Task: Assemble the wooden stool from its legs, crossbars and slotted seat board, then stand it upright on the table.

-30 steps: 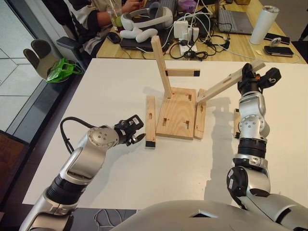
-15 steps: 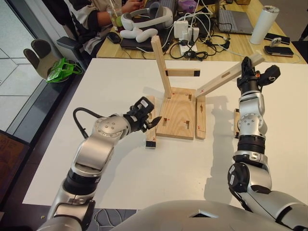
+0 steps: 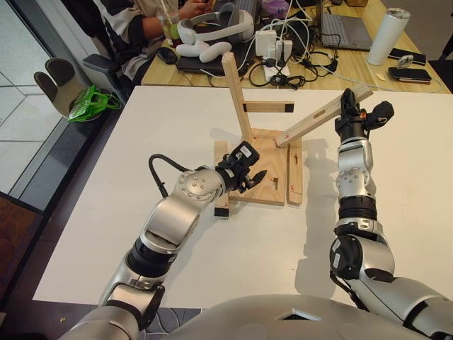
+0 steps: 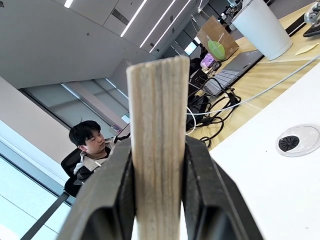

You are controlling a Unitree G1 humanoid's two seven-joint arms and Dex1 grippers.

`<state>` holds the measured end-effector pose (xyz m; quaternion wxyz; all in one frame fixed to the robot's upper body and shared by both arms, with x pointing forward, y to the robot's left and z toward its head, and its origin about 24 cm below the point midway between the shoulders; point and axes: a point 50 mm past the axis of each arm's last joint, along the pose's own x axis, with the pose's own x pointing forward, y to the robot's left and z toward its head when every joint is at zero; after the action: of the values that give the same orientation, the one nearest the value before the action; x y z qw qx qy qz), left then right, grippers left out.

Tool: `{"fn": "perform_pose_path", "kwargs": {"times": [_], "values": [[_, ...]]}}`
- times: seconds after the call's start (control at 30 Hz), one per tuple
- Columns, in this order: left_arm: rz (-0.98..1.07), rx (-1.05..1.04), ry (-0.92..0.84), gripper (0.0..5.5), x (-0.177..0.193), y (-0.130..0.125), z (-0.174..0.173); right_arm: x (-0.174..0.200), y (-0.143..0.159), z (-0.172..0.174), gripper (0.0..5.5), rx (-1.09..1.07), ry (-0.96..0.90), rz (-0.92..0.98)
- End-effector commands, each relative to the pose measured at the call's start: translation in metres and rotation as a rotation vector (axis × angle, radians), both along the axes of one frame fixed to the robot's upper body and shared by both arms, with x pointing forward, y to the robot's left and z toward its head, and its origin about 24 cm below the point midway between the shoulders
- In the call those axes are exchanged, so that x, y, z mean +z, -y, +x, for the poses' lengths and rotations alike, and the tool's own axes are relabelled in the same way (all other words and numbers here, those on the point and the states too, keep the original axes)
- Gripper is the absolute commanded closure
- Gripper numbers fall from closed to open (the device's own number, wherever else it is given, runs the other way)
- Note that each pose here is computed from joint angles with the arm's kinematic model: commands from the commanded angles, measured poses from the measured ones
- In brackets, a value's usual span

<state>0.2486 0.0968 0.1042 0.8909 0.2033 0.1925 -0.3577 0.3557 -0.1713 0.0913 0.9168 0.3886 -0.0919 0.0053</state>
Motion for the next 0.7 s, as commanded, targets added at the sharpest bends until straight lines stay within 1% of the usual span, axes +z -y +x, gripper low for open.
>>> {"fn": "perform_pose_path", "kwargs": {"times": [0.03, 0.23, 0.47, 0.7], "values": [[0.022, 0.027, 0.012, 2.41, 0.002, -0.006, 0.004, 0.011, -0.006, 0.002, 4.51, 0.008, 0.032, -0.089], [0.026, 0.051, 0.028, 2.41, 0.005, -0.01, 0.008, 0.011, -0.016, -0.002, 4.51, 0.018, 0.039, -0.175], [0.033, 0.064, 0.045, 2.41, 0.008, -0.013, 0.011, 0.005, -0.022, -0.004, 4.51, 0.033, 0.022, -0.217], [0.04, 0.076, 0.061, 2.41, 0.009, -0.015, 0.013, 0.009, -0.044, -0.002, 4.51, 0.114, 0.047, -0.382]]}}
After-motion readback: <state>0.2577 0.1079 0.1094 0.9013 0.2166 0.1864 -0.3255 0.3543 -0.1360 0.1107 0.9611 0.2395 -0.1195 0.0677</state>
